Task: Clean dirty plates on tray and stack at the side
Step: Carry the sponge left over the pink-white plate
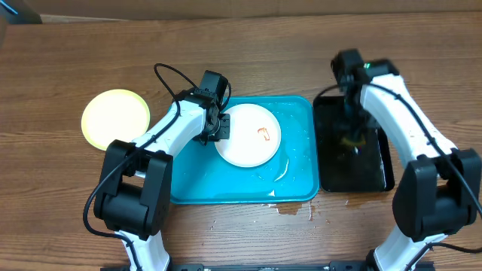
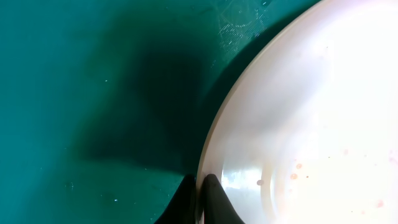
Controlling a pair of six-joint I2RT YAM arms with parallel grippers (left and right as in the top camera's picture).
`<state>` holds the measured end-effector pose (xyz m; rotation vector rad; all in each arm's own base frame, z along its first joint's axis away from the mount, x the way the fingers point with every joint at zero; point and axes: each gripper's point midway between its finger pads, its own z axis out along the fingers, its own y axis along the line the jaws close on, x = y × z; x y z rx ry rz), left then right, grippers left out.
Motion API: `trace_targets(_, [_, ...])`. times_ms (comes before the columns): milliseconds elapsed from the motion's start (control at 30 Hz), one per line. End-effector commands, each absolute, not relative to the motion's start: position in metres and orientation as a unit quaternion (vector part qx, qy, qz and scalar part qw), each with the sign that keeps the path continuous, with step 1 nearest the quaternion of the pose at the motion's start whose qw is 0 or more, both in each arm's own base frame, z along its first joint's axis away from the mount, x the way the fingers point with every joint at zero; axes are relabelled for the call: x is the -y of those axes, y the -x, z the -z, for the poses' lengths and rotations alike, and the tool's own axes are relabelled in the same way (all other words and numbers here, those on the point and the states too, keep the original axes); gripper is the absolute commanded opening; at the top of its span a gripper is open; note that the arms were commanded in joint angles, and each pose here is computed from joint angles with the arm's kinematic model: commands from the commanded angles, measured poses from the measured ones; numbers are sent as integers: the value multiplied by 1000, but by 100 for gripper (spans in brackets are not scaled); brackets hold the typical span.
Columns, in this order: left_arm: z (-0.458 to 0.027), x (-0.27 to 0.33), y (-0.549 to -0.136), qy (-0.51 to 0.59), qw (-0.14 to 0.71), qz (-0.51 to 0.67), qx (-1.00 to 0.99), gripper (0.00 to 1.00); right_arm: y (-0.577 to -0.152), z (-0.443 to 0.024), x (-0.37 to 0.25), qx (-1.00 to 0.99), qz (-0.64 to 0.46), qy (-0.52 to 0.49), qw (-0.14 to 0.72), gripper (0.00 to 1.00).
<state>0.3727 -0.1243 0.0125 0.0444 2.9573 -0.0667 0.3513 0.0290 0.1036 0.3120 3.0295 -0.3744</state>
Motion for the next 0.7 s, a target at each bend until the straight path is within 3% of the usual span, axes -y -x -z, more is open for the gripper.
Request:
trace_targets(0, [-8,126,-367,-17,80,23,-996,4,-375,-146,-69,-990,56,-86,93,4])
trace_targets(133, [-8,126,-367,-17,80,23,-996,4,-384,-170,-117,-991,10,-33,128,4])
trace_targets(333, [-8,126,-367,-17,80,23,-996,4,-382,-169,-183,-985,-17,38,168,4])
trace_targets(667, [-8,126,-367,-17,80,23,-996,5,-372,-117,-221,-975,12,90,205,4])
